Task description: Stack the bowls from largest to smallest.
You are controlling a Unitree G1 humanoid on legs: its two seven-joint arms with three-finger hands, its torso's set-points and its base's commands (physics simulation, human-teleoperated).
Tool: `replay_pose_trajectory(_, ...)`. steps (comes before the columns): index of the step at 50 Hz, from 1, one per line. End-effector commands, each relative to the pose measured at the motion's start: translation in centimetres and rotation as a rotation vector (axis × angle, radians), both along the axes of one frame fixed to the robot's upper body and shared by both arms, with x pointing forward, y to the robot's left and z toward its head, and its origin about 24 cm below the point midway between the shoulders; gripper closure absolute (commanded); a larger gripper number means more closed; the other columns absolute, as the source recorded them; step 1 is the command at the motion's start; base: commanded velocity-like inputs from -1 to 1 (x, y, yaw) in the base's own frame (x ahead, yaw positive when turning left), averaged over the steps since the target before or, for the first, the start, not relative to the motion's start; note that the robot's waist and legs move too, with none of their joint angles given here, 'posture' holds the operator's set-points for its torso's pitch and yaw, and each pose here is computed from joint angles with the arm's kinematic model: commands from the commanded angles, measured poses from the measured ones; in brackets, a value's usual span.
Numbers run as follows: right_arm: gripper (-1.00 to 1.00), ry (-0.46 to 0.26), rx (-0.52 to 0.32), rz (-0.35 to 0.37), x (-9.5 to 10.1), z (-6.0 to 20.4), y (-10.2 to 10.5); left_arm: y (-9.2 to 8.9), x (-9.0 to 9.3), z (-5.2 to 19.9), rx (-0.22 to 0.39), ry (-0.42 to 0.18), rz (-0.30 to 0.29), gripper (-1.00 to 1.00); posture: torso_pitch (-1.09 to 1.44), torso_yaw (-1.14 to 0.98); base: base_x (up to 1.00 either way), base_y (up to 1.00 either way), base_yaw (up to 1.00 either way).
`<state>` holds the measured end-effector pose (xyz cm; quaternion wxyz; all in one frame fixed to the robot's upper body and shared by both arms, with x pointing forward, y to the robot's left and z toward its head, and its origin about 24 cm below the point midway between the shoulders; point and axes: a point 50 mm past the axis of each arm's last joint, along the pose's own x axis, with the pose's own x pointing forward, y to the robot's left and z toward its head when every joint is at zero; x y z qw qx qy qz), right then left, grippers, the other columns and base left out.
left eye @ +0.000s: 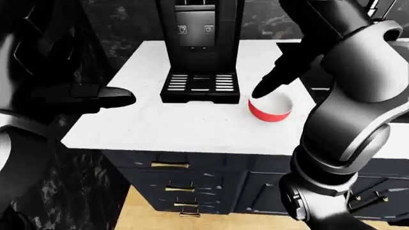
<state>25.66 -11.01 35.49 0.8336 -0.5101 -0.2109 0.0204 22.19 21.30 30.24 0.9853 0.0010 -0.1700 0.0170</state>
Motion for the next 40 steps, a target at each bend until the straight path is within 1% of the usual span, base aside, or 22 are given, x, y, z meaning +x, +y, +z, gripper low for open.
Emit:
replay_pose_trajectory(1,-1.0,-0.022,-0.001,-0.005,-0.1,0.4,-0.1,0.1,0.0,0.4,0.001,-0.026,0.012,-1.0,0.0,0.0,0.0,0.0,0.0)
replay_pose_trajectory(3,-1.0,-0.013,0.027,-0.016,0.0,0.3,-0.5,0.0,0.1,0.3,0.002,-0.025,0.009,-1.0,0.0,0.0,0.0,0.0,0.0)
replay_pose_trajectory(7,-1.0,-0.003,0.042,-0.025,0.3,0.0,-0.9,-0.2,0.3,0.1,0.005,-0.021,0.005,-1.0,0.0,0.0,0.0,0.0,-0.23)
replay_pose_trajectory(9,-1.0,-0.004,0.048,-0.042,0.6,-0.1,-1.2,-0.2,0.4,0.0,0.006,-0.02,0.004,-1.0,0.0,0.0,0.0,0.0,-0.61)
replay_pose_trajectory(14,-1.0,0.005,0.032,-0.058,1.4,-0.8,-1.3,-0.3,0.5,-0.1,0.007,-0.019,0.001,-1.0,0.0,0.0,0.0,0.0,0.0)
replay_pose_trajectory(22,-1.0,0.032,0.032,-0.045,2.9,-1.6,-1.0,-0.6,0.6,-0.7,0.01,-0.01,-0.003,-1.0,0.0,0.0,0.0,0.0,0.0)
replay_pose_trajectory(26,-1.0,0.029,0.031,-0.056,3.9,-1.4,-1.0,-0.6,0.7,-0.7,0.012,-0.009,-0.004,-1.0,0.0,0.0,0.0,0.0,0.0)
replay_pose_trajectory(30,-1.0,0.041,0.013,-0.074,5.4,-1.8,-1.1,-0.7,0.6,-0.8,0.014,-0.008,-0.006,-1.0,0.0,0.0,0.0,0.0,0.0)
replay_pose_trajectory(40,-1.0,0.056,-0.017,-0.115,6.4,-1.6,-1.9,-0.7,0.8,-1.1,0.014,-0.005,-0.005,-1.0,0.0,0.0,0.0,0.0,0.0)
